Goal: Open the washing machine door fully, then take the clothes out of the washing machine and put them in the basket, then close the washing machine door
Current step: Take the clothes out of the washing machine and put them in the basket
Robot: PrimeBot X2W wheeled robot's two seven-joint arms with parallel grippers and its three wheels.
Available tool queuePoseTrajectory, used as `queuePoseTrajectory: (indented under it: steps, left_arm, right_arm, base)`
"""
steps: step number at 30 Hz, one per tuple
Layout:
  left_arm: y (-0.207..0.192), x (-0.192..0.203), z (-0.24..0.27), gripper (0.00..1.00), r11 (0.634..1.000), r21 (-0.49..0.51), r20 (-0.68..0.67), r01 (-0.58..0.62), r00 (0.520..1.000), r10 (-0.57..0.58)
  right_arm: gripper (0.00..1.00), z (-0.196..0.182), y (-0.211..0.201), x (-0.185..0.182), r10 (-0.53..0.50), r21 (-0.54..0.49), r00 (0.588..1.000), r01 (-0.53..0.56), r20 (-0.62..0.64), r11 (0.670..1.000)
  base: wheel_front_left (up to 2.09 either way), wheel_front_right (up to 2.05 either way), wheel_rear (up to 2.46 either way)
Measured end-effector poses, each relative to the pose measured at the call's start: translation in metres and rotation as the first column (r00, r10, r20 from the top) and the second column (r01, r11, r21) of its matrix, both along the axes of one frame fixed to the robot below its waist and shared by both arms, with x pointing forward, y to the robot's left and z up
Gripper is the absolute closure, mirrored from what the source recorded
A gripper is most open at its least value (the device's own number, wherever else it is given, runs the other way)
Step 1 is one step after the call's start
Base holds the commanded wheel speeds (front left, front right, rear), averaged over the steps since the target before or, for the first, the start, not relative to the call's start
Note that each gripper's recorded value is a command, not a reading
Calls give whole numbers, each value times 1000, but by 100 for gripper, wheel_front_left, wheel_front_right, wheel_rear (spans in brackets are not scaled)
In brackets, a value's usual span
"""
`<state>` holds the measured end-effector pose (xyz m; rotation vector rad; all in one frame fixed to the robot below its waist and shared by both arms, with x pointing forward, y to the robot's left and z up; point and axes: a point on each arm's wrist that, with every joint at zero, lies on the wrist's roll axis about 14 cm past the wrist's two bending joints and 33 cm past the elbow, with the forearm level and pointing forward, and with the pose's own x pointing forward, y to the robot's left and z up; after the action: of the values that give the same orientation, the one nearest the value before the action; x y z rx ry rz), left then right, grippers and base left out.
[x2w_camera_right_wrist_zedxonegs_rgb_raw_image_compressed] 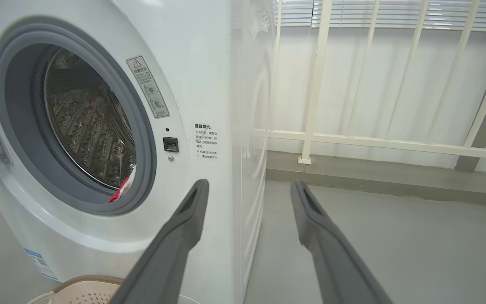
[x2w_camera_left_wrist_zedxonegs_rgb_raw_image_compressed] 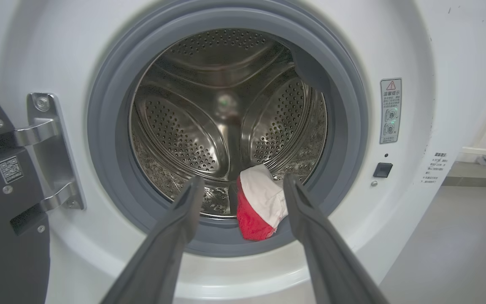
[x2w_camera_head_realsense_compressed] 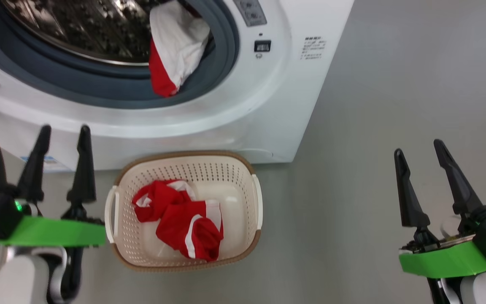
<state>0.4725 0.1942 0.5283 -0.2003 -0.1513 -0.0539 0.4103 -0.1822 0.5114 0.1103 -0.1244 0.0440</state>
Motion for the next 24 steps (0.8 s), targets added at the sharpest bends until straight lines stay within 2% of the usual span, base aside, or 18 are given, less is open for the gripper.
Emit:
queuePoseTrajectory:
  steps: [8, 11, 24]
  left_arm:
    - [-2, 59, -11, 0, 1000, -14, 4, 24, 1000, -24]
    - [-3, 80, -21, 0, 998, -59, -13, 26, 1000, -27]
    - [-18, 160, -49, 0, 994, -100, -63, 50, 996, -56]
  right_arm:
    - [0, -17, 2, 34, 9, -3, 1000, -9, -17, 1000]
    - [0, -28, 3, 43, 11, -8, 999, -11, -36, 1000]
    - [0, -75, -6, 60, -11, -30, 991, 7, -133, 1000]
  base:
    - [0, 0, 0]
    - [0, 0, 0]
    - [0, 0, 0]
